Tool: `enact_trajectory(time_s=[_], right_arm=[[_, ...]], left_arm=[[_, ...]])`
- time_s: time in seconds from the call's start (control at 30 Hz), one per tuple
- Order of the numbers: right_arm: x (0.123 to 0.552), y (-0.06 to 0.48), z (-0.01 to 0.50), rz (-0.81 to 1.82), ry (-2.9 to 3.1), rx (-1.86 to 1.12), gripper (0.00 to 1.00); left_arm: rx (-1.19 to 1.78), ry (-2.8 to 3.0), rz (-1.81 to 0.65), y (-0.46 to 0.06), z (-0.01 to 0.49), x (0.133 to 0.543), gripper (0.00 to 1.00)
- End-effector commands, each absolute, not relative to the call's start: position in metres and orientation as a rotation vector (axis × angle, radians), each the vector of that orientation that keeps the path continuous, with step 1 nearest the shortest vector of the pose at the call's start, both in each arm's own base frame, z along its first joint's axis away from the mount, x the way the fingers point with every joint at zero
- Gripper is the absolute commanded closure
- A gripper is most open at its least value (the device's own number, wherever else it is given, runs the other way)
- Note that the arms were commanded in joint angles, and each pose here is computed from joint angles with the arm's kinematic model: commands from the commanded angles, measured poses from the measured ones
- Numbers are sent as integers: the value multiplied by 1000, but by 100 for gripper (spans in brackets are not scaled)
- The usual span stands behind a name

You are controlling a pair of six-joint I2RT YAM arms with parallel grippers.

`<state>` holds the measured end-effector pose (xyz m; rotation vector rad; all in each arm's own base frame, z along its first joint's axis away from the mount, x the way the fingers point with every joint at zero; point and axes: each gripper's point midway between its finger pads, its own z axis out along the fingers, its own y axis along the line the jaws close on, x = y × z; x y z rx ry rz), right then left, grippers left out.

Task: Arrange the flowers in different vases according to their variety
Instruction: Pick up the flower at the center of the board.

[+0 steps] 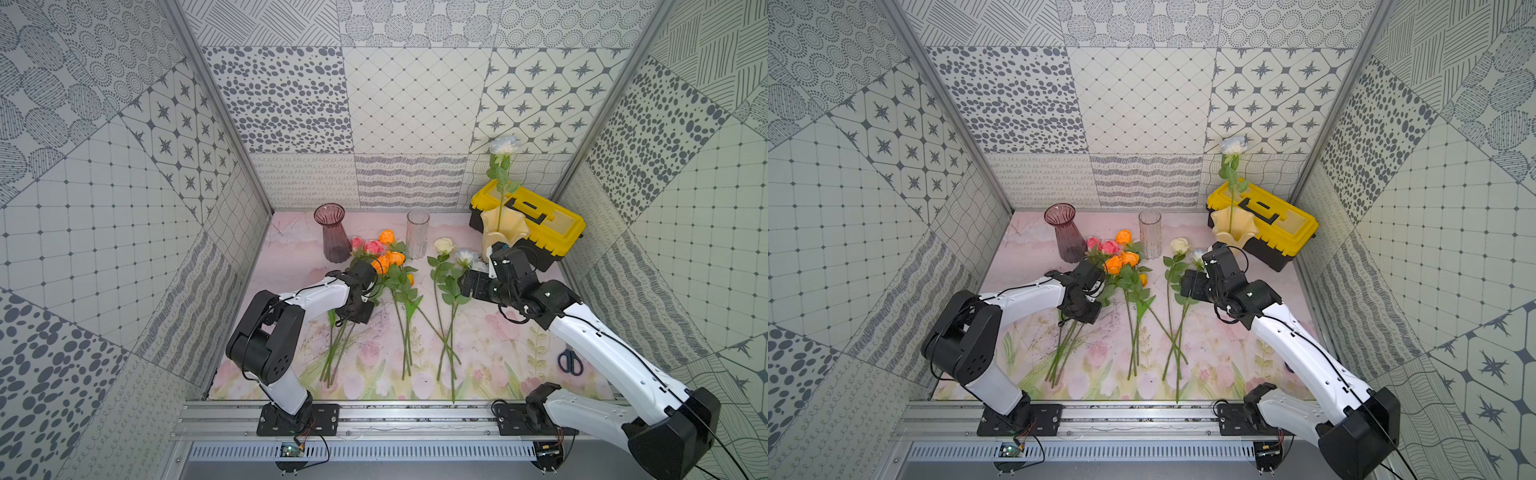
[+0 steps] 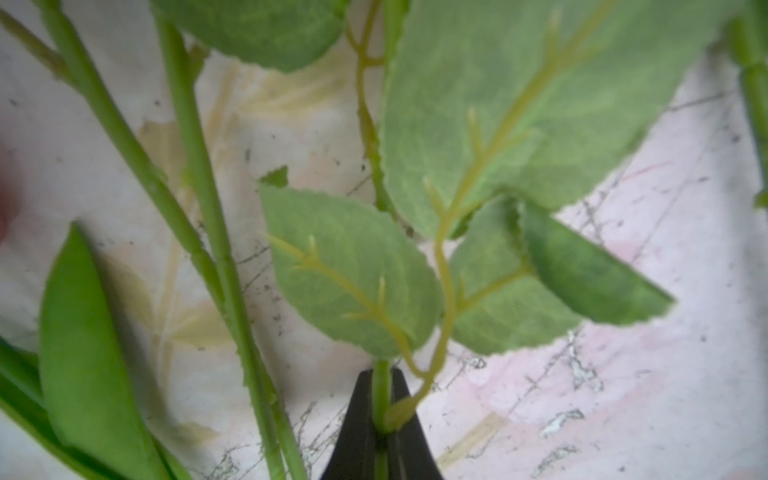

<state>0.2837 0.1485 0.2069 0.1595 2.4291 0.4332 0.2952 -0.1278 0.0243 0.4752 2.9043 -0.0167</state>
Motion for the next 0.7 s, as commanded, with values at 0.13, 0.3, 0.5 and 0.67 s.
enact_trajectory(time_s=[0.13, 0.3, 0.5, 0.67], right_arm=[[286, 151, 215, 472, 2381, 173, 3], [287, 152, 217, 476, 2374, 171, 3], [289, 154, 219, 483, 2369, 170, 3], [289, 155, 221, 493, 2363, 165, 3]], left_arm=[[371, 2783, 69, -114, 61, 305, 100], [324, 2679, 94, -108, 93, 312, 100], [313, 2538, 70, -107, 135, 320, 100], [298, 2331, 1, -112, 192, 329, 100]])
